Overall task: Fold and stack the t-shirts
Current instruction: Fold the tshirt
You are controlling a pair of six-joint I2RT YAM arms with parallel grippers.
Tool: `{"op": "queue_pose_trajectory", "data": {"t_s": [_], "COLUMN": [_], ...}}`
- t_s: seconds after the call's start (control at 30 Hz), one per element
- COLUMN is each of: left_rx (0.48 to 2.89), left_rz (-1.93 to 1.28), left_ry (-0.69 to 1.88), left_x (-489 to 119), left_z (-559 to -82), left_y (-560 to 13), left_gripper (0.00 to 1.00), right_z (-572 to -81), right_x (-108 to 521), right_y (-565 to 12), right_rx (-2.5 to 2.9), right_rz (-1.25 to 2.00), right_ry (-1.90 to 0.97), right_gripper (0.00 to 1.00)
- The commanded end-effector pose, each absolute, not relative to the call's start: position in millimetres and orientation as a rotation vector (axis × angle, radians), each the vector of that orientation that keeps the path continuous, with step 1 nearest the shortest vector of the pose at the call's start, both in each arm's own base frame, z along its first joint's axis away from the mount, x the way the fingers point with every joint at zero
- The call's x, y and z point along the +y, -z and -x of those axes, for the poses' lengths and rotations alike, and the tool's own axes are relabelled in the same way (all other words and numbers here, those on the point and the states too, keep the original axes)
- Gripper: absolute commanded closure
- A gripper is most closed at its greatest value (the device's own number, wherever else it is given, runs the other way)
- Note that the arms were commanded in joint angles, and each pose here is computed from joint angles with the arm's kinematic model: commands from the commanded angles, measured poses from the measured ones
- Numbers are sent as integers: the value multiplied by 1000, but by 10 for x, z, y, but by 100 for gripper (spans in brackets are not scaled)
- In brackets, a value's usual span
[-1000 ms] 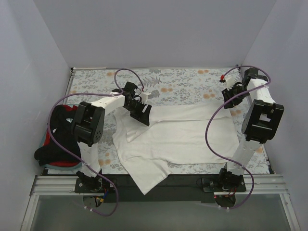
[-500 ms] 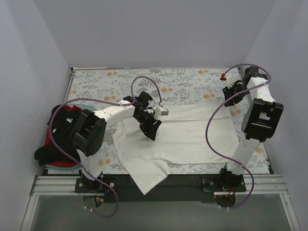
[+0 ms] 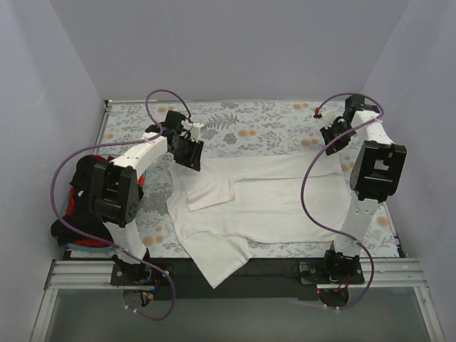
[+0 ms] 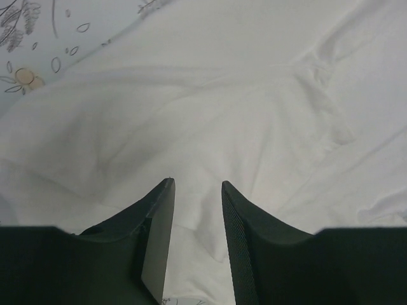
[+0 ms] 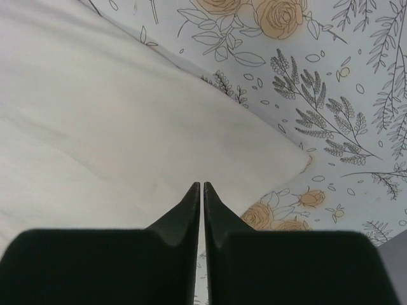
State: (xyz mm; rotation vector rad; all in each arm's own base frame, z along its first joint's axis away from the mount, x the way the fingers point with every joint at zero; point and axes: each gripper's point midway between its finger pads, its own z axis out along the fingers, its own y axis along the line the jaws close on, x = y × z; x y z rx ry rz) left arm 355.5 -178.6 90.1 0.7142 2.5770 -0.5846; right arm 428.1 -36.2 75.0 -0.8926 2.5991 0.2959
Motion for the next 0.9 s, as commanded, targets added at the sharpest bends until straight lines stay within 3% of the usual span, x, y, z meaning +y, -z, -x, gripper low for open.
{"op": "queue_pose_trajectory", "data": {"t_s": [0.0,0.27,0.43,0.57,0.8,0.87], "left_rx": [2699,2865,2856,2865,2695,2629], "left_rz": [-555,-435,-413,-377,-381,-409], "left_ry": [407,202,136,147,194,203], "left_x": [-1555,-1113,-1017,-927,-921,-949], "left_z": [-3641,-3667,-3961,-4331,-5276,-5481], "left_y": [-719,-287,-115,154,16,-120], "left_gripper": [66,70,71,72,72,68], "right_z": [-4434,-4289,-4393,-4855,-5560,-5648], "right_x": [-406,-467,-576,-715,-822,-752], "right_y": [-727,-319,-53,-56,10,-82], "right_rx": [2629,2743,2791,2751,2644,2607], "right_rz": [877,961,915,806,701,695], "right_ry": [-167,-45,28,163,265,238], "right_gripper": [91,92,93,93,92,86]}}
